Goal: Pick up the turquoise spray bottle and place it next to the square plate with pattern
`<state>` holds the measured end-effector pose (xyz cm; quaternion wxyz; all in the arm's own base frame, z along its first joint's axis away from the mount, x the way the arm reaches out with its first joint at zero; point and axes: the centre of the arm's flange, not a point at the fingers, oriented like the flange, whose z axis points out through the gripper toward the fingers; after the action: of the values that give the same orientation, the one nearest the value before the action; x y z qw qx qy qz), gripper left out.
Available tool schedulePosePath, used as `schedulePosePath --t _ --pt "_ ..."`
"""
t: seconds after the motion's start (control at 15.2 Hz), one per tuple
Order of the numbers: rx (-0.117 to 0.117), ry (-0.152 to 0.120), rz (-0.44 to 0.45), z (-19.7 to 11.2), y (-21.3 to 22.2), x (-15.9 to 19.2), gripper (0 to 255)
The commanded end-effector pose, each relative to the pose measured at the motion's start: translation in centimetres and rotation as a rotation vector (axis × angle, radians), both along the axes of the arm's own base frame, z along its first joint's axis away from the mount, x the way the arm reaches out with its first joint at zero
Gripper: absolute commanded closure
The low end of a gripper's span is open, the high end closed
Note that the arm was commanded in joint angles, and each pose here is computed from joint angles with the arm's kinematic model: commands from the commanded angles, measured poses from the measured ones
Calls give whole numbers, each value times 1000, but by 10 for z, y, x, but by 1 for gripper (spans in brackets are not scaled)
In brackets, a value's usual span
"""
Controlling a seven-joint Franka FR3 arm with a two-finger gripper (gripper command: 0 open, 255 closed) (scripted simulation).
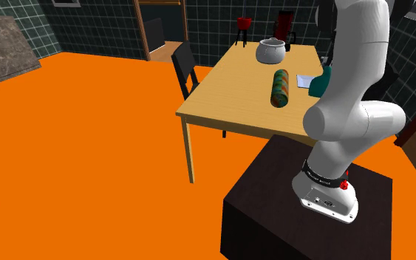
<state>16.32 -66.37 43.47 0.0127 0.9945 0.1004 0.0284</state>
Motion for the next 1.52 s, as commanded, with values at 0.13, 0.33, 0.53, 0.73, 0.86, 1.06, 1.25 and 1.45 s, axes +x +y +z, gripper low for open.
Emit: schedulePosePath --t 0.13,0.33,0.53,0.73,0.86,1.06,1.25,1.45 --pt "-1 0 0 -4 1 -1 255" --pt "-1 0 0 -4 1 -1 255" --pt "-1 0 0 -4 1 -1 0" --pt "-1 0 0 -4 1 -1 0" --pt "-1 0 0 -4 1 -1 0" --pt "-1 0 0 35 2 -3 0" --pt "-1 0 0 45 2 -4 0" --pt "-1 0 0 45 2 -3 0"
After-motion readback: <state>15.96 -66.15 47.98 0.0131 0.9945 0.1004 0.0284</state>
